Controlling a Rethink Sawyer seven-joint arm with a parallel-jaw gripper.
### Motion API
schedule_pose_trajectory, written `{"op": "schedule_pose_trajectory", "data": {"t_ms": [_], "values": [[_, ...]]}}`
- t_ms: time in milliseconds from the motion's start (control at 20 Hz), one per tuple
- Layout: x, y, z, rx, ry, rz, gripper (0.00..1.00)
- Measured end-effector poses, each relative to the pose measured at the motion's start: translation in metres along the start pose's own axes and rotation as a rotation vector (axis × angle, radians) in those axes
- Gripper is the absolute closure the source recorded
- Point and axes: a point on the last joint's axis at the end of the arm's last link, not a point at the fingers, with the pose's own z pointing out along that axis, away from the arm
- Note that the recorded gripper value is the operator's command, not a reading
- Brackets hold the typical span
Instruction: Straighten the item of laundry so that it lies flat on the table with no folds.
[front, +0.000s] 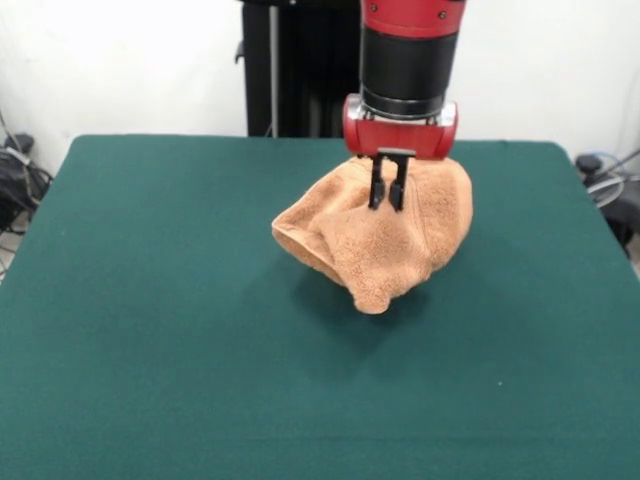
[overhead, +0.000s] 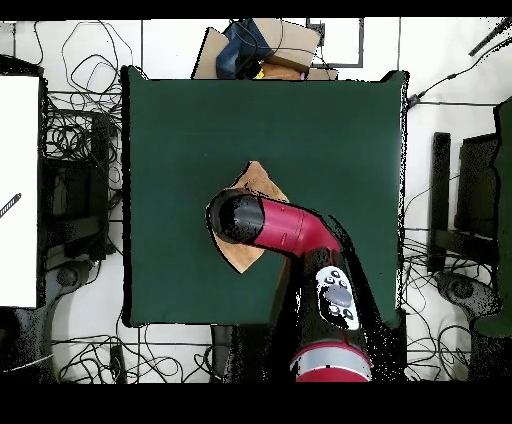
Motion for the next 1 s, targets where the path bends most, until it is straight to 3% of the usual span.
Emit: {"op": "schedule_pose_trajectory", "data": {"t_ms": [650,1000], "values": [[-0.011,0.003,-0.018,-0.007,-0.030,0.014,1.00],[-0.018,0.021,-0.036,-0.017,-0.023,-0.002,1.00]]}}
